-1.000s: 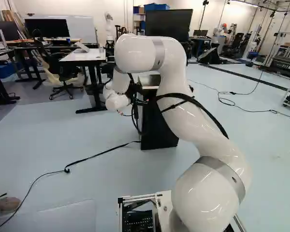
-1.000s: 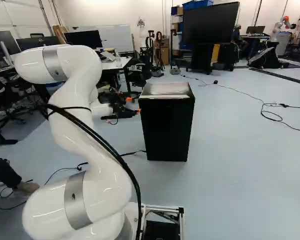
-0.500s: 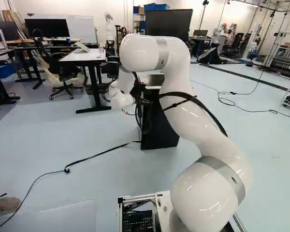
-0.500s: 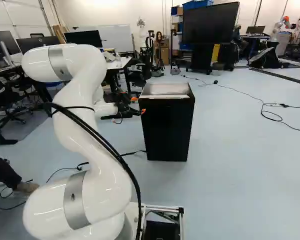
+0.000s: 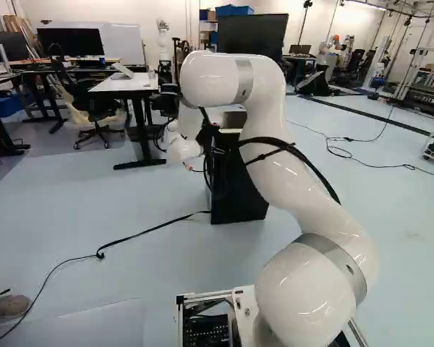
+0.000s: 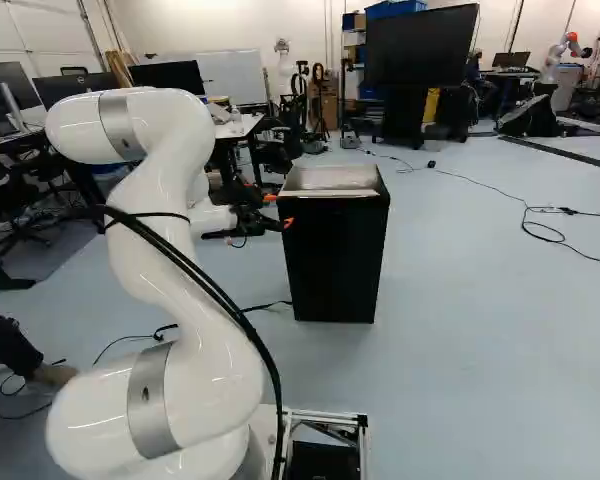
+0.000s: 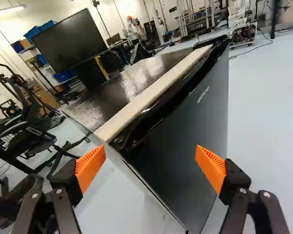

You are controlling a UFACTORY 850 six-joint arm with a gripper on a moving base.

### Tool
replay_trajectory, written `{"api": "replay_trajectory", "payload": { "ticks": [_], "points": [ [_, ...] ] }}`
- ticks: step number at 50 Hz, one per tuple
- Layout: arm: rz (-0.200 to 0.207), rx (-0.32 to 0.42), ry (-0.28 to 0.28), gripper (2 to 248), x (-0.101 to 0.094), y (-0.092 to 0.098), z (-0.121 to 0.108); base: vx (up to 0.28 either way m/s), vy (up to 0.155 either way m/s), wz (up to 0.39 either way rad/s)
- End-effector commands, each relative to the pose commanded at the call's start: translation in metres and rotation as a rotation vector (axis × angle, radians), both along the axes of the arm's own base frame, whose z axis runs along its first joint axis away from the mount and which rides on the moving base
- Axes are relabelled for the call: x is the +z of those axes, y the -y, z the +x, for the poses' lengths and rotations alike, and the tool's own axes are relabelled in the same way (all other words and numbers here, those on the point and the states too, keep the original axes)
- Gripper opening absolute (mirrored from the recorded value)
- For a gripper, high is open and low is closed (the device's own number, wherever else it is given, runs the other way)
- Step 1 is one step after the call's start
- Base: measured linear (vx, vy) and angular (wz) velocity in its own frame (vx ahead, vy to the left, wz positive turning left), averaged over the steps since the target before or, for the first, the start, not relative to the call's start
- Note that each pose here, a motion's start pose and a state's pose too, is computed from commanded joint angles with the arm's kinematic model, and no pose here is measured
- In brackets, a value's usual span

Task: Open the fridge door

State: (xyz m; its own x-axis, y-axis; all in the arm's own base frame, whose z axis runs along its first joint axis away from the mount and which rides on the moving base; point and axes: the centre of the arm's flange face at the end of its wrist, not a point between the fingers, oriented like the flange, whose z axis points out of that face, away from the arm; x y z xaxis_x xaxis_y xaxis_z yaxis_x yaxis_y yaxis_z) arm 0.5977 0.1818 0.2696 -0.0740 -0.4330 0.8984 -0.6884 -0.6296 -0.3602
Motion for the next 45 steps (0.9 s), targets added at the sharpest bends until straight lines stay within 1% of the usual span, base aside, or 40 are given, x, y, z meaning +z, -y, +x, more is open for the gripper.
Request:
{"api": "replay_trajectory", "payload": {
  "ticks": [16,45],
  "points": [
    [0.011,-0.030,-0.005,247,-0.0010,0.0016,-0.0019,0.000,0.000,0.000],
    [0.012,-0.032,-0.005,247,-0.0010,0.0018,-0.0020,0.000,0.000,0.000]
  ]
}}
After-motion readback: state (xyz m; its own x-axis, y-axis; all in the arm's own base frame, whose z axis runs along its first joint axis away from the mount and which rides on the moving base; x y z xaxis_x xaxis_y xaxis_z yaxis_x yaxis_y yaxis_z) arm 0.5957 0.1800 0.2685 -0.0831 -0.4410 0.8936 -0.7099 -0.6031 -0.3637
